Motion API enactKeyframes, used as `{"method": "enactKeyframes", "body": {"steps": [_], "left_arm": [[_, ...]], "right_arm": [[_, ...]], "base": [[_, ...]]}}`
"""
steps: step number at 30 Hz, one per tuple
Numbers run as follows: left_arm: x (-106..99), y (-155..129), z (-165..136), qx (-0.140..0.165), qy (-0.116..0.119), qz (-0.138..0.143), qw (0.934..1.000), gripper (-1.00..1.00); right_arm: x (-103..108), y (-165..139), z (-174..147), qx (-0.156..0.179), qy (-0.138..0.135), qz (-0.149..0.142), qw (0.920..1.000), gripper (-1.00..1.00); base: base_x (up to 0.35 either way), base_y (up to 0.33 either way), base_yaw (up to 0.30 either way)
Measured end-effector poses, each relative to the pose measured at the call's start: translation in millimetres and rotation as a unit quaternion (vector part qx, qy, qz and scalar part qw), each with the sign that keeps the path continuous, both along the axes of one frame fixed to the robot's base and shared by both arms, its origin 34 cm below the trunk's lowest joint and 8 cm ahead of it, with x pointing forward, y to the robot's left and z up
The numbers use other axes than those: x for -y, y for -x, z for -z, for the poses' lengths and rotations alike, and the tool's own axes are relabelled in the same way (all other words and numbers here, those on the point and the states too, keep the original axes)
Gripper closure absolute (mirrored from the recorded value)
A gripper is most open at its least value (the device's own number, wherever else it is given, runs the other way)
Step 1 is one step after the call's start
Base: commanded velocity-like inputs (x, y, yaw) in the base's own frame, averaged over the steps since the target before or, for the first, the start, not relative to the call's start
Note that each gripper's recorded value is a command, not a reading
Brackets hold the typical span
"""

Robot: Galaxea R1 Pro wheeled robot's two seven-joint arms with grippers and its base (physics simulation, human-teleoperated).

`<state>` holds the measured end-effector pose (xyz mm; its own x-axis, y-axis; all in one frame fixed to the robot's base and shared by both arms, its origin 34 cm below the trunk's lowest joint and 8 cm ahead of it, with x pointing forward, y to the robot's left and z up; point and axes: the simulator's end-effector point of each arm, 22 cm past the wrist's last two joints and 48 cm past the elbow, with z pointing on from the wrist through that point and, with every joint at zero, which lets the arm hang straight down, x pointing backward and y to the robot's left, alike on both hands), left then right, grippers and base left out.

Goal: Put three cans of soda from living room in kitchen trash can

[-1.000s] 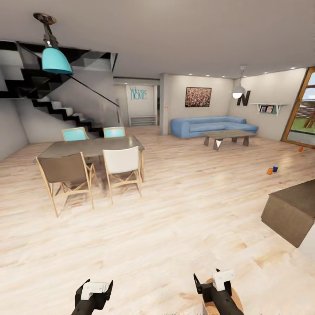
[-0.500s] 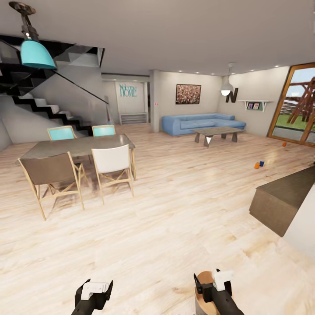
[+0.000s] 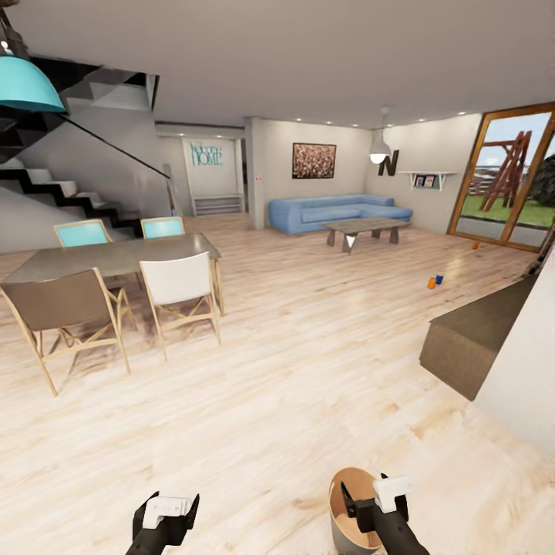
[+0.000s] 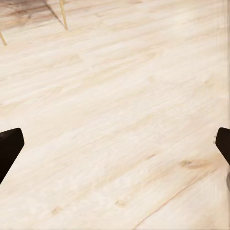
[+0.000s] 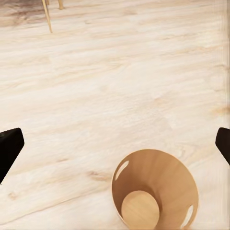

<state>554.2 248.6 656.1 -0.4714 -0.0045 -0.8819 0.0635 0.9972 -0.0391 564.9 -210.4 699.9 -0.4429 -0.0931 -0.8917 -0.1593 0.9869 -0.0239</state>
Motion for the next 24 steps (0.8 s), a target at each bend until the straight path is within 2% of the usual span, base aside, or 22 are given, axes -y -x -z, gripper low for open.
{"method": "enactKeyframes", "body": {"steps": [10, 24], "left_arm": [[0.0, 0.4, 1.0, -0.001, 0.0, 0.0, 1.0, -1.0], [0.8, 0.5, 1.1, -0.001, 0.0, 0.001, 1.0, -1.0]], "right_arm": [[-0.5, 0.4, 1.1, -0.001, 0.0, 0.0, 1.0, -1.0], [-0.5, 0.4, 1.1, -0.001, 0.0, 0.0, 1.0, -1.0]], "base": [[0.0, 0.0, -0.093], [0.0, 0.0, -0.226]]}}
